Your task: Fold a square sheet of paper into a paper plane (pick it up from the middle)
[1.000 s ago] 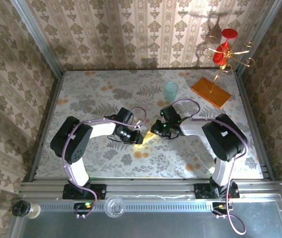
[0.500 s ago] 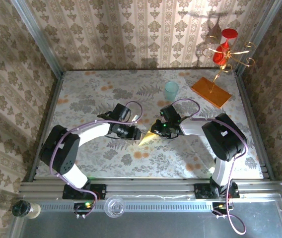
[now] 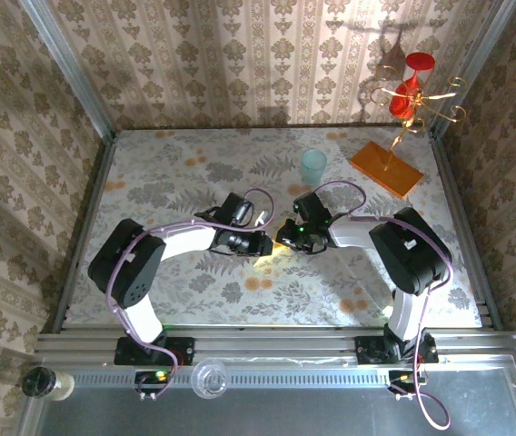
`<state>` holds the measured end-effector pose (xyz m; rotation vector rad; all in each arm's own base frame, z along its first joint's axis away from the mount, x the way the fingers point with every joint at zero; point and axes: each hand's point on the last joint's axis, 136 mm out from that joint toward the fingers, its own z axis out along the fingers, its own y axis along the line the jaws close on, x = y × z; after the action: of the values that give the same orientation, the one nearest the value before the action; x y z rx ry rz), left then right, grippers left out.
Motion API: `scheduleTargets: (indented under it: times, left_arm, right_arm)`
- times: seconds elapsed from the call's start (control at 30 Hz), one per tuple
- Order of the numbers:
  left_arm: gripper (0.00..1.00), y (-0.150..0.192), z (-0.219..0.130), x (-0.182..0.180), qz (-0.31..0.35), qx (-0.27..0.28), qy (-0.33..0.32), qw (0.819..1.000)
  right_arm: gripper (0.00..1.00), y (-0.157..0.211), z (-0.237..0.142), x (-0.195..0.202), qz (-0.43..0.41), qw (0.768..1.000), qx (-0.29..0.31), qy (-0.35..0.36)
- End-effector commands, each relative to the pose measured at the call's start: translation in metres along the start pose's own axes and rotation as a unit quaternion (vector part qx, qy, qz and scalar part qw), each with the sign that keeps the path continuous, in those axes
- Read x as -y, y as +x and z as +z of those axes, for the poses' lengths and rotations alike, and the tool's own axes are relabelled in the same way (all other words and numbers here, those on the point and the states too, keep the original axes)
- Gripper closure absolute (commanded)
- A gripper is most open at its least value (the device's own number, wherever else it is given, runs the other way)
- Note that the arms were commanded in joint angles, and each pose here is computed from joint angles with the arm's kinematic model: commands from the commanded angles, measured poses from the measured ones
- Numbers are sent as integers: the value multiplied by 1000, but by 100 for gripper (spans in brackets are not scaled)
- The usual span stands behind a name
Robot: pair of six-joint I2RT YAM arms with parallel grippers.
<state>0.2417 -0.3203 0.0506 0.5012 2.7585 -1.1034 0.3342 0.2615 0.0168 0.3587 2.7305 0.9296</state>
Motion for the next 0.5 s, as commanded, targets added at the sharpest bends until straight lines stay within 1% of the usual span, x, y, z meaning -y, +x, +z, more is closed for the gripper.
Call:
scheduleTargets:
  times: [0.0, 0.47]
  left_arm:
    - [81, -6, 6, 8, -6, -2, 16, 1000]
    - [84, 1, 13, -15, -15, -14, -24, 1000]
  right_arm:
    - [84, 7, 7, 28, 28, 998, -15, 47]
    - [84, 7, 6, 28, 30, 998, -15, 47]
